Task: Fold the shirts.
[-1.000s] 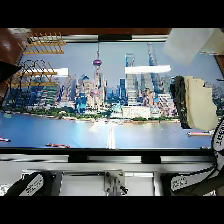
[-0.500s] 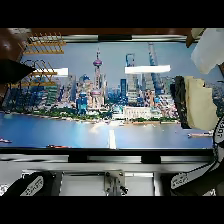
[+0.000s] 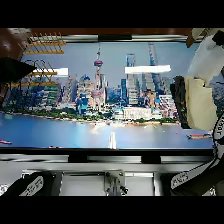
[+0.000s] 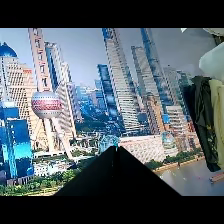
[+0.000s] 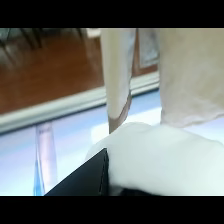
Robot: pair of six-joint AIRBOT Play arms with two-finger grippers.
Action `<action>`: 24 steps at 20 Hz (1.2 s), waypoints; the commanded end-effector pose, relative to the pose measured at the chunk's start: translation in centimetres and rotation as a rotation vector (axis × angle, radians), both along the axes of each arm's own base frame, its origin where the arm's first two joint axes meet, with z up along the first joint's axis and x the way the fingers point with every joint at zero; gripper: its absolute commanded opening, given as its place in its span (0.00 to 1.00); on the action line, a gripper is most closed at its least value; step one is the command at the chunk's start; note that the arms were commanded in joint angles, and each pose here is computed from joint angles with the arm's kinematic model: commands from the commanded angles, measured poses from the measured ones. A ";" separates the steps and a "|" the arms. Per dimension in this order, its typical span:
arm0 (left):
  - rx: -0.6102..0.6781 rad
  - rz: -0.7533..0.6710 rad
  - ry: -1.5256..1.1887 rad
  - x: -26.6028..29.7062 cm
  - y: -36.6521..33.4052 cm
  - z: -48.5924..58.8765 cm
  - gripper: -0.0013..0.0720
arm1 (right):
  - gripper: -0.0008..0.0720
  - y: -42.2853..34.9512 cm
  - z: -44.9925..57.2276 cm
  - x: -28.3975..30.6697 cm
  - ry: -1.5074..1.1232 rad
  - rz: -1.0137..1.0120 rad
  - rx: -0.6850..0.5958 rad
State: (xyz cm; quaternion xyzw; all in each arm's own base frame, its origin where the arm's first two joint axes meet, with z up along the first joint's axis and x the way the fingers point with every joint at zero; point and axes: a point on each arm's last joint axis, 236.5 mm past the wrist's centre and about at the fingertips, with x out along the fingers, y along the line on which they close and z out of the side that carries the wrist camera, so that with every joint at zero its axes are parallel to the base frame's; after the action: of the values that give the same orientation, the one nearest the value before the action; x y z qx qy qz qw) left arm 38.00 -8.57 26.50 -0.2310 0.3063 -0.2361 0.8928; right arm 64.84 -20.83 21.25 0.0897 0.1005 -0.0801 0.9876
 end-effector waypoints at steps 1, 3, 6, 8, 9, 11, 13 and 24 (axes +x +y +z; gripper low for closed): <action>-0.004 0.005 0.005 0.3 0.1 -0.2 0.06 | 0.12 2.4 -2.4 -2.5 0.206 0.108 -0.055; -0.004 0.005 0.006 0.3 0.1 -0.2 0.06 | 0.12 2.5 -3.3 -5.4 0.354 0.109 -0.092; -0.004 0.003 0.007 0.3 0.1 -0.3 0.06 | 0.12 1.0 -3.8 -11.6 0.596 0.022 -0.133; 0.001 0.002 0.002 0.4 0.1 -0.3 0.06 | 0.12 -0.3 -4.4 -15.8 0.742 -0.055 -0.124; 0.009 -0.003 -0.004 0.3 0.1 -0.3 0.06 | 0.12 -0.2 -5.4 -17.4 0.811 -0.054 -0.077; 0.011 -0.005 -0.006 0.3 0.1 -0.3 0.06 | 0.12 0.9 -8.1 -20.4 0.942 -0.025 0.044; 0.012 -0.005 -0.006 0.3 0.1 -0.3 0.06 | 0.12 1.3 -10.5 -22.9 1.048 -0.044 0.167; 0.016 -0.012 0.010 1.0 0.2 -1.2 0.06 | 0.12 3.1 -18.2 -29.9 1.315 -0.080 0.518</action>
State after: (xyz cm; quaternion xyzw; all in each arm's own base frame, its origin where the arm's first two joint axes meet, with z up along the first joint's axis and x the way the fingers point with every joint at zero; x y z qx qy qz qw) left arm 38.71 -8.37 25.70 -0.2220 0.3101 -0.2380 0.8933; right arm 36.69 -18.68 4.83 0.2400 0.6599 -0.1361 0.6988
